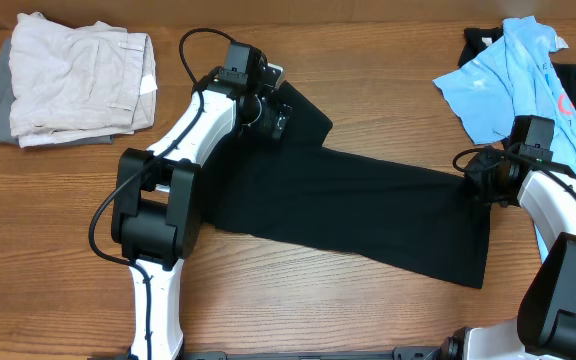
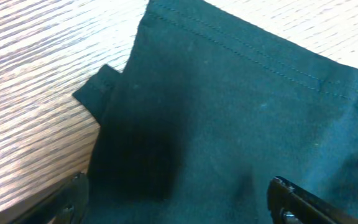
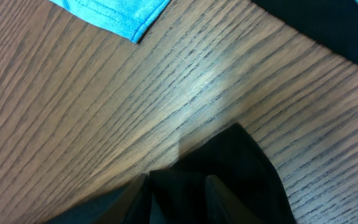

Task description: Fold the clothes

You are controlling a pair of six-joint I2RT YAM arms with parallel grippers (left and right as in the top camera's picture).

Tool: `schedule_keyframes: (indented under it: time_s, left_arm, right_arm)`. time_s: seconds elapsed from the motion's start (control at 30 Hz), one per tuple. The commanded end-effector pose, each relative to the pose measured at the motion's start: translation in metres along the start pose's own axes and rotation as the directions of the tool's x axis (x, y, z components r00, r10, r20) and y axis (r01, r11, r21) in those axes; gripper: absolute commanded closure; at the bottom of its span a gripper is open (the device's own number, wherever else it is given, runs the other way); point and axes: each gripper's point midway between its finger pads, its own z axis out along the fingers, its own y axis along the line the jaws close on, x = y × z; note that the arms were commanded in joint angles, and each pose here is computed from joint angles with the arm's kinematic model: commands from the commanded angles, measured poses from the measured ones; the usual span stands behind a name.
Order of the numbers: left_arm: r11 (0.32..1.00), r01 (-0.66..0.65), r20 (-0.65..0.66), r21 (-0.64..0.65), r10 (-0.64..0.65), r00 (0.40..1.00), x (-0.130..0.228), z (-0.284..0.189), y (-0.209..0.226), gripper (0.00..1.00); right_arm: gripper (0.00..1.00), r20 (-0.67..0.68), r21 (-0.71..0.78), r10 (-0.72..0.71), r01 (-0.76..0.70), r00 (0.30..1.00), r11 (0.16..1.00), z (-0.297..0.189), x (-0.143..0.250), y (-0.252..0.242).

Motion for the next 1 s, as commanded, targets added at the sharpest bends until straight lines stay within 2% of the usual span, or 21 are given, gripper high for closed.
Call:
schedule_keyframes:
  time_s: [0.0, 0.17, 0.53, 0.7, 0.83, 0.97]
  left_arm:
    - [0.999, -0.032, 0.010, 0.024, 0.032, 0.999, -0.004, 0.005, -0.003, 0.03]
    - [0.999, -0.031, 0.012, 0.014, 0.031, 0.999, -0.005, 0.006, 0.000, 0.05]
    - [1.000, -0.015, -0.040, 0.021, 0.015, 0.999, 0.013, 0.029, 0.005, 0.04]
    - [1.000, -0.019, -0.020, 0.015, 0.019, 1.000, 0.006, 0.026, 0.006, 0.14]
    - [1.000, -0.019, 0.002, 0.013, 0.019, 1.000, -0.007, 0.018, 0.006, 0.30]
    - [1.000, -0.022, 0.017, 0.010, 0.022, 1.000, -0.019, 0.008, 0.005, 0.40]
  right_arm:
    - [0.68, 0.042, -0.032, 0.005, -0.004, 0.999, 0.999, -0.011, -0.013, 0.008]
    - [0.68, 0.041, -0.032, 0.005, -0.004, 0.999, 0.999, -0.011, -0.013, 0.008]
    - [0.67, 0.045, -0.033, 0.005, -0.003, 0.999, 0.999, -0.011, -0.014, 0.008]
    - [0.67, 0.045, -0.033, 0.005, -0.003, 0.999, 0.999, -0.011, -0.014, 0.008]
    - [0.68, 0.045, -0.033, 0.005, -0.003, 0.999, 0.999, -0.011, -0.014, 0.008]
    - [0.67, 0.045, -0.033, 0.005, -0.003, 0.999, 0.999, -0.011, -0.014, 0.008]
